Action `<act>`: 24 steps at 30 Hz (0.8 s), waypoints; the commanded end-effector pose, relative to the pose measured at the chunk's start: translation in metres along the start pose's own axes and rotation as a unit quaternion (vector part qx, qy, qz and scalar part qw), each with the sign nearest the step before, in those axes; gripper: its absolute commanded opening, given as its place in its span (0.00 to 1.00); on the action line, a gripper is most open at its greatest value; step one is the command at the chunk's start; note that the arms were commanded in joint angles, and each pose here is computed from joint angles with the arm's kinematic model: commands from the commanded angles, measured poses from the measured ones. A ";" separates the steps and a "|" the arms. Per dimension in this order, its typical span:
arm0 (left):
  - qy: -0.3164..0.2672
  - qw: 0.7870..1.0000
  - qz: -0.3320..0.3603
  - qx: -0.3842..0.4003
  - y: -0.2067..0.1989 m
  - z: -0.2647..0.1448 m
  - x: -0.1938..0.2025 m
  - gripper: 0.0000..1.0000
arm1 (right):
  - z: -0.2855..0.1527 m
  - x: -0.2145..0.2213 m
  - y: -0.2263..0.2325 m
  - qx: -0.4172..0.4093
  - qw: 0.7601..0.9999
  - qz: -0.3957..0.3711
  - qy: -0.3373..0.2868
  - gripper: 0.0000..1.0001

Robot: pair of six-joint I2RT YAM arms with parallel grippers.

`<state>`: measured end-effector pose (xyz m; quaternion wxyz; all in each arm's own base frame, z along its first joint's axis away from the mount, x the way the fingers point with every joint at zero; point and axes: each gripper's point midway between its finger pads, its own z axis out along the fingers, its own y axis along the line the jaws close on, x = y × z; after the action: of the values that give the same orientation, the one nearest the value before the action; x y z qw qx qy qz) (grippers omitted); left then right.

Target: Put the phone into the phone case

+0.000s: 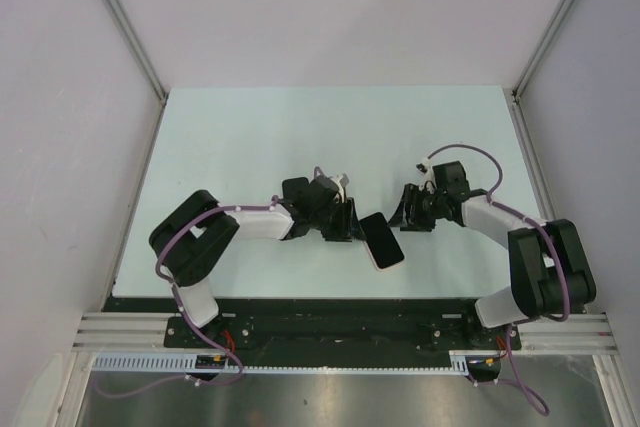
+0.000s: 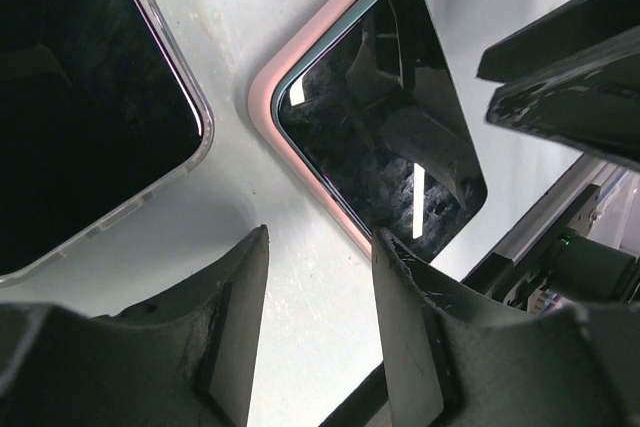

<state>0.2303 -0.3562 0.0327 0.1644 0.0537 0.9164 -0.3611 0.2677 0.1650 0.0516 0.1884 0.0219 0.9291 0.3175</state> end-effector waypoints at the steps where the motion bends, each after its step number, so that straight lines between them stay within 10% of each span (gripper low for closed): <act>1: -0.014 1.000 0.005 0.014 -0.012 0.006 -0.011 0.50 | 0.012 0.011 -0.002 0.006 1.000 -0.018 0.023 0.48; 13: 0.009 1.000 0.008 0.021 -0.009 0.017 -0.001 0.51 | 0.028 0.047 0.015 -0.014 0.998 -0.018 0.060 0.31; 24: 0.020 1.000 0.001 -0.013 0.008 0.020 0.008 0.46 | 0.023 0.047 0.010 -0.008 0.998 -0.037 0.060 0.49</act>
<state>0.2340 -0.3694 0.0285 0.1582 0.0628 0.9096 -0.3791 0.2407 0.1937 0.0272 0.1532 -0.0160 0.9362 0.3159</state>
